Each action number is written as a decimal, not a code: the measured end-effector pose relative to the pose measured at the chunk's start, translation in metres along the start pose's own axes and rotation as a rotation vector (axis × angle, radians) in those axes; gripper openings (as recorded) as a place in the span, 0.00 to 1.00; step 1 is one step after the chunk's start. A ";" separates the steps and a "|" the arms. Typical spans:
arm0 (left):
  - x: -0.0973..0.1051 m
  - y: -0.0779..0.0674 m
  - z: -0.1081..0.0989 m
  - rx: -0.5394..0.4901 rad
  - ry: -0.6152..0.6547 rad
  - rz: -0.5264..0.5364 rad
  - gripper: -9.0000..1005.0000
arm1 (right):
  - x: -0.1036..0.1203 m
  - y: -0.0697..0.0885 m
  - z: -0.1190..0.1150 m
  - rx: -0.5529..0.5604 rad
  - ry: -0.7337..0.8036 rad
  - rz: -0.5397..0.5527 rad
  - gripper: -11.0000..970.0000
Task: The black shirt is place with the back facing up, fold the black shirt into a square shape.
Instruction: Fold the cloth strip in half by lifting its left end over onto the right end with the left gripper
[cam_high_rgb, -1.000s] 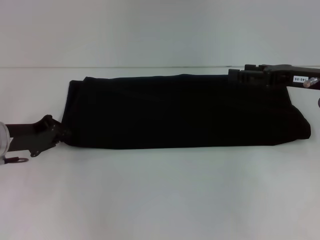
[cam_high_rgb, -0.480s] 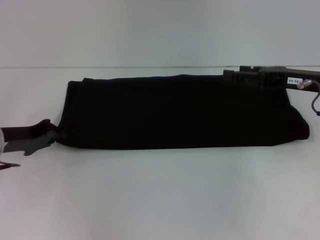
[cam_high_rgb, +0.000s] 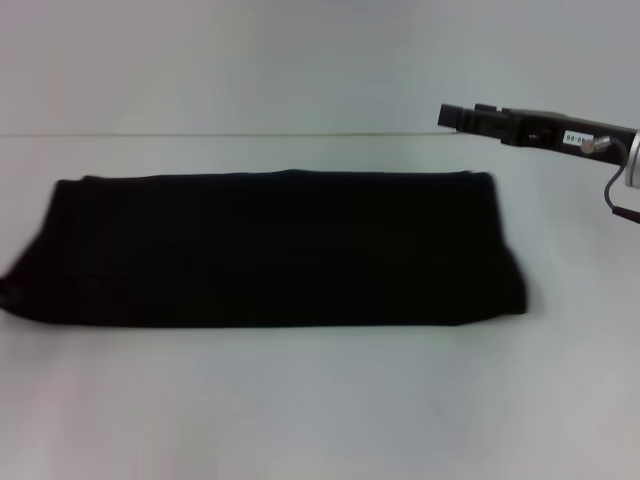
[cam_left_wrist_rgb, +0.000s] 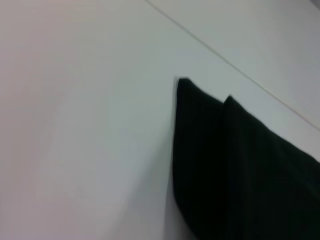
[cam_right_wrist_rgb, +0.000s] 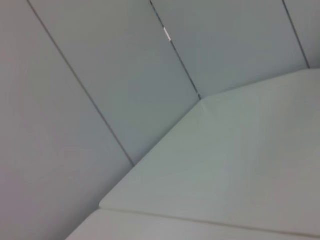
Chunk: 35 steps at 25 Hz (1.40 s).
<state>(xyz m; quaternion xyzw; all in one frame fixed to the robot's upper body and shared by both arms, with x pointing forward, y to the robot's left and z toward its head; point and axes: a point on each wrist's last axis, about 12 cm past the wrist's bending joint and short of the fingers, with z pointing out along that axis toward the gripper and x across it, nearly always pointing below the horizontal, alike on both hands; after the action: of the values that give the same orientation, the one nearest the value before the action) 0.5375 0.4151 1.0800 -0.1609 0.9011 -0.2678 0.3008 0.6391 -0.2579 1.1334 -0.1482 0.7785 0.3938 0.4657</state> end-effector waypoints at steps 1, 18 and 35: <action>0.000 0.007 -0.010 -0.009 -0.011 -0.010 0.05 | -0.001 0.000 0.000 0.003 -0.010 0.002 0.86; -0.041 -0.081 0.000 0.439 0.125 0.063 0.06 | -0.010 -0.030 -0.039 0.133 -0.122 -0.009 0.86; 0.079 -0.250 0.161 0.659 0.124 0.091 0.07 | 0.004 -0.061 -0.121 0.269 -0.170 -0.001 0.86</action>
<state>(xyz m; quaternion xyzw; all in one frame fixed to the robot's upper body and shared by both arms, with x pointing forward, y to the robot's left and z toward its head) 0.6105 0.1161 1.0799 0.0020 0.7889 -0.5403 0.2929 0.5997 -0.3874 1.1323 -0.0510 0.7821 0.2967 0.5456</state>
